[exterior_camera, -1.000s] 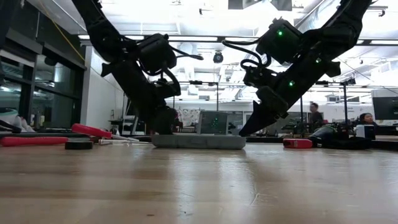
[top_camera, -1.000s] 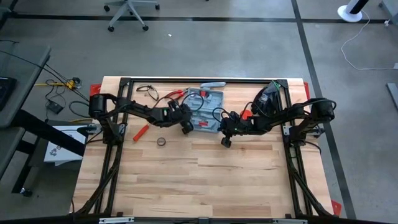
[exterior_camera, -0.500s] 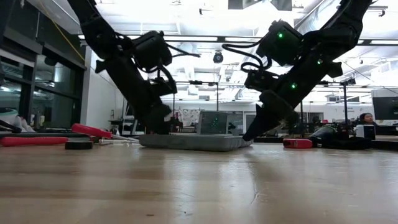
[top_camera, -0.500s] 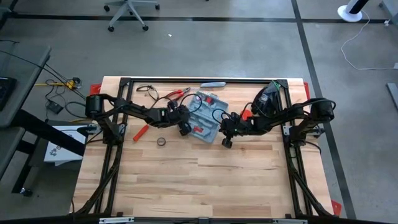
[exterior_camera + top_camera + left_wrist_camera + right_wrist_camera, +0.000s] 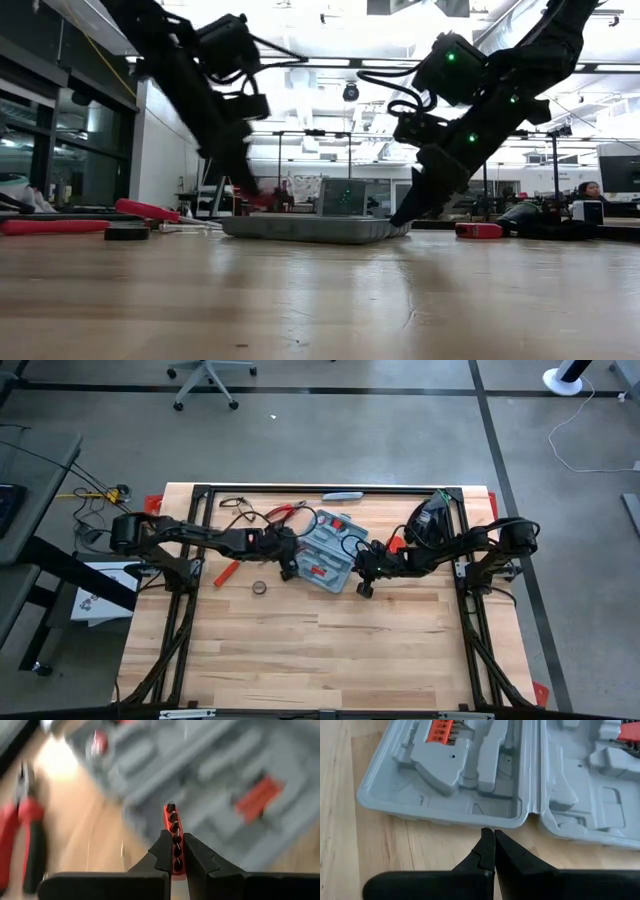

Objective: Prefit tool cases
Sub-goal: Remove the left orange multi-bit set from the gray tool case

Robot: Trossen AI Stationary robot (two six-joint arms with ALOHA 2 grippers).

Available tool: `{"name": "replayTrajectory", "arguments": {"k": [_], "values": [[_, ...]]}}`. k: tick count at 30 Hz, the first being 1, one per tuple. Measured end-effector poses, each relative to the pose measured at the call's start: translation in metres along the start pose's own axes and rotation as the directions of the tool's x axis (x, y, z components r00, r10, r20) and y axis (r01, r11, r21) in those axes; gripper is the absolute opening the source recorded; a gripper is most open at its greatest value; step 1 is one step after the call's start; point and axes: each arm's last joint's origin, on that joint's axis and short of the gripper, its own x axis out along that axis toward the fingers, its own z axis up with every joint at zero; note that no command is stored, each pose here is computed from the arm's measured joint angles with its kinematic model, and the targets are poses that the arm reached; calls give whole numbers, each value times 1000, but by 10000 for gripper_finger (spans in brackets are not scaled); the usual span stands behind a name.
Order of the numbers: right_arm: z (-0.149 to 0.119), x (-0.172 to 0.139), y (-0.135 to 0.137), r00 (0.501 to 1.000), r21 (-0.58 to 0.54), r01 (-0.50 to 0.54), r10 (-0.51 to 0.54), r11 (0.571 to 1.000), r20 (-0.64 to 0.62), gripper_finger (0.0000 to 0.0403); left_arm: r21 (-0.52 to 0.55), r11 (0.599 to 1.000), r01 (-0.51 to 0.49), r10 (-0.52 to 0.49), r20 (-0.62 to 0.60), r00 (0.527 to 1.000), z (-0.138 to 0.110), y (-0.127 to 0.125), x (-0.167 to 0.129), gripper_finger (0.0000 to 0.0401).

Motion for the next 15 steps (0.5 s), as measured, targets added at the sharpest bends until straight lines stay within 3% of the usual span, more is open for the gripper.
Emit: {"name": "replayTrajectory", "arguments": {"k": [6,15], "values": [[0,0,0,1000,3,1,-1,1000,-4,0,-73,995,62,-62,-3,998,-31,-3,-23,13],[1,0,0,1000,3,-2,2,1000,12,0,-270,962,38,-12,97,995,-97,-11,-31,12]]}}
